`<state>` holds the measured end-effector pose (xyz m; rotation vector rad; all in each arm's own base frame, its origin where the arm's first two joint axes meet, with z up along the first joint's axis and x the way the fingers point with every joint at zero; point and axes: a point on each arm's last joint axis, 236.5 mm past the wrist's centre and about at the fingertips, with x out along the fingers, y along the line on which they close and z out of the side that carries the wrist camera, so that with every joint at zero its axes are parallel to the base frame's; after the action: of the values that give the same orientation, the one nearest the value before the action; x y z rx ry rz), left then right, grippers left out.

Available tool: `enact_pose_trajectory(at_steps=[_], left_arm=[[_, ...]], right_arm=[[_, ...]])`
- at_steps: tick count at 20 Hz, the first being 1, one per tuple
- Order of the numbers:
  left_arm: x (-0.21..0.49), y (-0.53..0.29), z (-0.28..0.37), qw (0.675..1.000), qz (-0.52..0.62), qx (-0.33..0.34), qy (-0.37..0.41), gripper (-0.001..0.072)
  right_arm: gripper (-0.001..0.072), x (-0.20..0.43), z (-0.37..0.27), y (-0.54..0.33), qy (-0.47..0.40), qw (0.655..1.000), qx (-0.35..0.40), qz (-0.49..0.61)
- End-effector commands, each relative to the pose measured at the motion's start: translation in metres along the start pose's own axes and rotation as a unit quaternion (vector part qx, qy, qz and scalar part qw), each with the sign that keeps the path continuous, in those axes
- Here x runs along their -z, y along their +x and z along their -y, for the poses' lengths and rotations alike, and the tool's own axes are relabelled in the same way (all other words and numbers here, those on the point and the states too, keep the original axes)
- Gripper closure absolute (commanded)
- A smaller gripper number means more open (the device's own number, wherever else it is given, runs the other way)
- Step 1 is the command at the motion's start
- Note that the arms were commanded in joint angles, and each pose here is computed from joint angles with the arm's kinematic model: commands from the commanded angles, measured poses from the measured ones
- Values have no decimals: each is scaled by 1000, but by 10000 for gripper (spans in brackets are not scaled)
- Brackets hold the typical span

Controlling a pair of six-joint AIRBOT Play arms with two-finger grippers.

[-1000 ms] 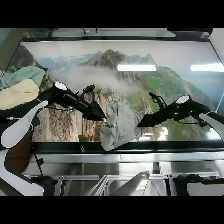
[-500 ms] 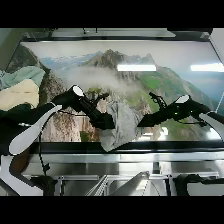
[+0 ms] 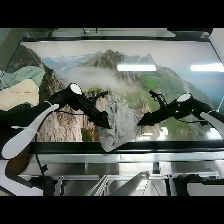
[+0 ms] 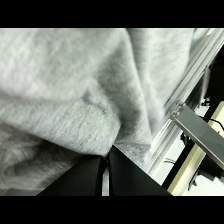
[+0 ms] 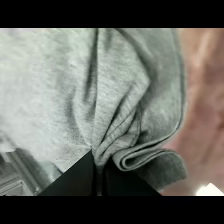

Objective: Fold the shirts.

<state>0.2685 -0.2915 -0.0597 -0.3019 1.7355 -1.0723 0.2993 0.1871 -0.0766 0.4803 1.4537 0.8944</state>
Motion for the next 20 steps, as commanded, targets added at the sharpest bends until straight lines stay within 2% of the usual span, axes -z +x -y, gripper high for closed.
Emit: enact_pose_trajectory(at_steps=[1,3,5,6,8,9,10,11,12,13,14,16,18,20], left_arm=[[-1,-55,35,998,57,27,31,688],[4,-104,98,983,117,105,94,687],[29,-160,177,948,174,200,177,688],[50,-191,216,920,205,244,229,688],[89,-247,279,860,279,297,306,688],[103,-265,298,840,318,292,329,688],[107,-274,304,833,355,259,337,689],[101,-277,298,836,392,198,328,689],[88,-279,279,845,425,126,298,689],[72,-284,252,852,457,53,252,689],[57,-294,222,851,486,-15,200,688],[35,-317,182,830,532,-95,140,688],[13,-323,165,820,546,-114,128,688],[-15,-299,140,845,513,-107,107,686]], right_arm=[[697,-16,-56,-39,-52,997,-49,24],[697,-26,-129,-86,-121,984,-103,78],[697,-17,-215,-141,-238,951,-123,152],[696,-8,-251,-166,-293,930,-107,196],[696,9,-314,-221,-382,864,-36,326],[695,18,-338,-248,-409,822,6,396],[695,28,-355,-277,-431,774,55,461],[695,39,-365,-294,-443,741,83,498],[695,46,-369,-302,-443,727,93,516],[695,43,-364,-301,-425,737,88,518],[695,30,-348,-296,-390,760,79,514],[695,-14,-290,-269,-291,824,58,483],[695,-52,-228,-224,-184,883,15,431],[689,-77,-189,-170,-122,918,-30,375]])
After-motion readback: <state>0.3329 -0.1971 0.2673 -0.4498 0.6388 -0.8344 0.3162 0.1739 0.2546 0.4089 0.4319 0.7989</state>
